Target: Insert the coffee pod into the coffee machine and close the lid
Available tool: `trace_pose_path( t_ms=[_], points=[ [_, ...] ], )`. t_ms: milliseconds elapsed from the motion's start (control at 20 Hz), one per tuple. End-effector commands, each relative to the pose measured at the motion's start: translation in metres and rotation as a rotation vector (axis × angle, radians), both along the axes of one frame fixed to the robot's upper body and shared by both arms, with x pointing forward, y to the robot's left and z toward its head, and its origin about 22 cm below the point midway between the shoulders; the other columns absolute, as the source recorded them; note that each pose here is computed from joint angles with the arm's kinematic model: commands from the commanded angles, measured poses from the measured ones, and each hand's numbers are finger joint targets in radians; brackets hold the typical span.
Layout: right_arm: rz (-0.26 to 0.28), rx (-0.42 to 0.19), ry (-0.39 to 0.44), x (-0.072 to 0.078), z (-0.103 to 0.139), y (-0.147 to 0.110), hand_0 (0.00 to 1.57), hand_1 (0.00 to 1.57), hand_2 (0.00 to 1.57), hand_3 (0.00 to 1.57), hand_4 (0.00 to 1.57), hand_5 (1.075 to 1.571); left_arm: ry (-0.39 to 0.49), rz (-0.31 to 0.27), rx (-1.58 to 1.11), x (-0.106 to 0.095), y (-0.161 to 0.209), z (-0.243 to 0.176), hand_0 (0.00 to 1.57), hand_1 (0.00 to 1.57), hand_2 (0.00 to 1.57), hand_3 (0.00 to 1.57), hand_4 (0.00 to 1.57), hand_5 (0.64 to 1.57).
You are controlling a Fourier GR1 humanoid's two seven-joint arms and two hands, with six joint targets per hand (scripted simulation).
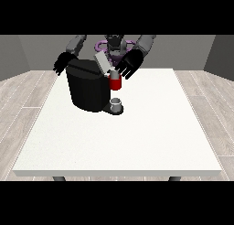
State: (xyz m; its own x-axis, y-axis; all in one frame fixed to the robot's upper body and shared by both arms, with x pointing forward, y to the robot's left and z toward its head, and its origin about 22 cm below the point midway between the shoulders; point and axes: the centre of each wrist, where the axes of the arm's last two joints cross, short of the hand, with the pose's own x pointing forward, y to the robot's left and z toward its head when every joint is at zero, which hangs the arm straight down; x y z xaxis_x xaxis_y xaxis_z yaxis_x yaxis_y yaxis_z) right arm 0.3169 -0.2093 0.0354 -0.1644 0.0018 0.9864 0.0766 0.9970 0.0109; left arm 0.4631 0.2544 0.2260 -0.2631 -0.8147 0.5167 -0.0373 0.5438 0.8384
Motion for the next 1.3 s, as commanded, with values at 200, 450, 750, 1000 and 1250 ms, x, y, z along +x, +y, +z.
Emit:
trace_pose_path(
  t_ms=[200,450,750,1000,1250],
  points=[
    [-0.028,0.009,-0.012,0.003,0.0,0.003,0.0,0.0,0.0,0.0,0.44,1.571,0.031,-0.022,0.004,0.002,-0.012,-0.006,1.22,1.22,1.27,1.17,0.48,1.571],
    [-0.036,-0.02,0.0,0.003,0.007,-0.016,0.0,0.0,0.0,0.0,0.42,1.571,0.053,-0.032,0.003,0.0,-0.001,-0.019,1.2,1.2,1.23,1.09,0.46,1.571],
    [-0.025,0.019,0.022,0.003,0.002,0.003,0.0,0.0,0.0,0.0,0.4,1.571,0.025,-0.01,0.05,0.0,0.001,0.008,1.11,1.11,1.15,0.98,0.41,1.571],
    [-0.042,0.005,-0.001,-0.002,-0.008,-0.016,0.0,0.0,0.0,0.0,0.43,1.571,0.022,-0.026,0.057,-0.002,0.0,-0.018,1.06,1.06,1.12,0.96,0.37,1.571],
    [-0.02,0.011,-0.035,0.006,0.006,-0.006,0.0,0.0,0.0,0.0,0.46,1.571,0.001,-0.045,0.074,-0.001,0.001,-0.012,1.02,1.02,1.09,0.9,0.37,1.571]
  ],
)
